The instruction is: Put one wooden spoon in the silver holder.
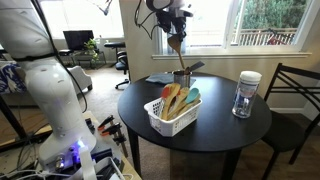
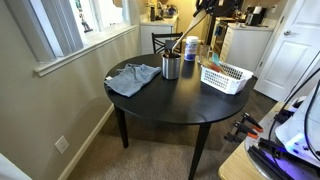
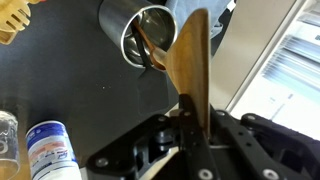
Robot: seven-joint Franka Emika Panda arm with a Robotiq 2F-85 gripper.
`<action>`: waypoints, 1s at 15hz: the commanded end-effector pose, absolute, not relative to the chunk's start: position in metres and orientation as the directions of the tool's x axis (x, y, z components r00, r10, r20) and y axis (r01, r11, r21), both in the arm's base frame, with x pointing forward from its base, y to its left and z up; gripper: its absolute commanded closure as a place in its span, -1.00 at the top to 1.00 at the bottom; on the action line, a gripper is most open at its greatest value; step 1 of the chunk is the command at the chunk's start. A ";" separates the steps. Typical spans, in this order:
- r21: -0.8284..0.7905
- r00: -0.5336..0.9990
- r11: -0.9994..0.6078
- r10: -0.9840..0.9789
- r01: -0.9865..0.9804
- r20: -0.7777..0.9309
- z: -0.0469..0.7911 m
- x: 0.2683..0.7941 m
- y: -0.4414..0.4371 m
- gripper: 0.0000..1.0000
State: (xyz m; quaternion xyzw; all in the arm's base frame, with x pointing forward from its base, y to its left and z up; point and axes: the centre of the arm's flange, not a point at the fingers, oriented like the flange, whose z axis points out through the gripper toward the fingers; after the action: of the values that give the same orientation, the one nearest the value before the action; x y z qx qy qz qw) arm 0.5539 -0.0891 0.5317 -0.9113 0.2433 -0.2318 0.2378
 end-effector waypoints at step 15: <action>-0.540 0.563 -0.404 -0.811 -0.738 -0.162 0.480 0.630 -0.135 -0.94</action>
State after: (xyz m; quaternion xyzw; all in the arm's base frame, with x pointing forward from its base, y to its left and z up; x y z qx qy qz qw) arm 0.6148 -0.1262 0.4744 -0.8592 0.4144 -0.0922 0.2856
